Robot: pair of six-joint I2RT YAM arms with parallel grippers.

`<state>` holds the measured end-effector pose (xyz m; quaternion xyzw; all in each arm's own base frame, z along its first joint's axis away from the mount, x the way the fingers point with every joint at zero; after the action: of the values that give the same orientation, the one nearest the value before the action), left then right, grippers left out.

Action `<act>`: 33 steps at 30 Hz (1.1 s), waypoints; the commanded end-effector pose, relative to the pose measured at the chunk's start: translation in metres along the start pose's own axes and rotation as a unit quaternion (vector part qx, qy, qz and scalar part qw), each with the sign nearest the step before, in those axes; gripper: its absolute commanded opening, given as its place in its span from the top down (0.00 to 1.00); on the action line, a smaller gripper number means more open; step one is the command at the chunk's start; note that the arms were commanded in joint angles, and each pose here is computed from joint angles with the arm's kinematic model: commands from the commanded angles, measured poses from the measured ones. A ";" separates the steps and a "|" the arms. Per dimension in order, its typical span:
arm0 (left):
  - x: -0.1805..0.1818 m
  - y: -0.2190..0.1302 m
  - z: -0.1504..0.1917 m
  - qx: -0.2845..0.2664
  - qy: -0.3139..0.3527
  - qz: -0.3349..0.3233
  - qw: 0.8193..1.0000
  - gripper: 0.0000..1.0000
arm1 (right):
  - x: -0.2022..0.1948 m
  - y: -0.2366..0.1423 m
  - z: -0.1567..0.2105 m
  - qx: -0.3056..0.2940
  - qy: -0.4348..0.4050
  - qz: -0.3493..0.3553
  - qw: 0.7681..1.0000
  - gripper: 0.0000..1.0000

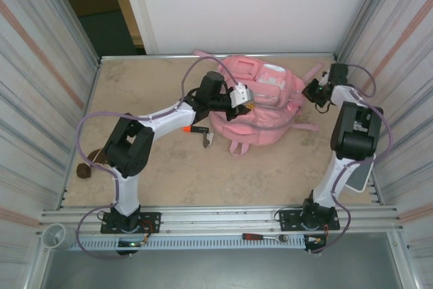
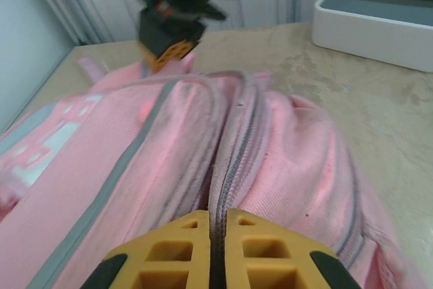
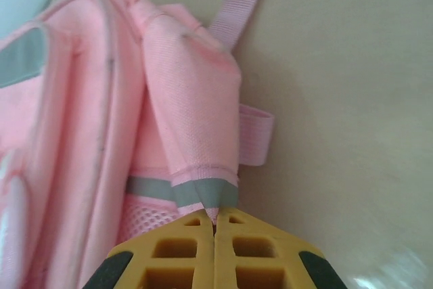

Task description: Pack the student bag

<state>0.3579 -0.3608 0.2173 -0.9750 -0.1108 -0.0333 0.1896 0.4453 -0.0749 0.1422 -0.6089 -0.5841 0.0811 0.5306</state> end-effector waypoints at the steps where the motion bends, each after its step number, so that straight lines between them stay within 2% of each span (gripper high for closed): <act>1: 0.049 -0.011 -0.027 -0.038 -0.025 -0.115 0.992 0.91 | 0.010 -0.039 -0.005 -0.044 0.020 -0.031 0.998 1.00; 5: 0.084 -0.030 -0.007 -0.025 -0.079 -0.176 0.981 0.86 | 0.018 -0.046 0.019 -0.050 0.036 -0.056 0.997 1.00; 9: 0.120 -0.056 0.023 -0.006 -0.153 -0.227 0.962 0.85 | 0.037 -0.043 0.057 -0.047 0.031 -0.065 0.996 0.98; 15: 0.176 -0.104 0.067 0.016 -0.285 -0.301 0.910 0.81 | 0.068 -0.051 0.122 -0.078 0.009 -0.048 0.996 0.96; 19: 0.196 -0.140 0.088 0.002 -0.379 -0.326 0.866 0.67 | 0.102 -0.049 0.160 -0.062 -0.035 -0.067 0.995 0.93; 23: 0.191 -0.173 0.099 -0.018 -0.423 -0.360 0.831 0.57 | 0.136 -0.051 0.187 -0.025 -0.110 -0.102 0.988 0.87; 27: 0.165 -0.189 0.090 -0.022 -0.438 -0.383 0.813 0.42 | 0.153 -0.066 0.183 -0.023 -0.186 -0.116 0.975 0.78; 30: 0.137 -0.178 0.075 0.003 -0.418 -0.400 0.816 0.27 | 0.159 -0.076 0.166 -0.044 -0.218 -0.125 0.967 0.67; 33: 0.110 -0.148 0.059 0.052 -0.374 -0.414 0.828 0.16 | 0.154 -0.069 0.145 -0.053 -0.210 -0.116 0.969 0.54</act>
<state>0.4515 -0.1569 0.2061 -0.7663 -0.5476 0.3087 0.1324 0.3344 0.1211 0.2019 -0.5285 -0.7428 0.1046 0.3974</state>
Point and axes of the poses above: each hand's point on the last joint's axis, 136 mm out from that joint toward the fingers, its own y axis out along the fingers, its own x axis along the line the jaws close on, z = x × y, the point moved 7 cm from there along -y, back along the fingers, and after that the axes turned 7 degrees about -y, right-handed, at the moved point
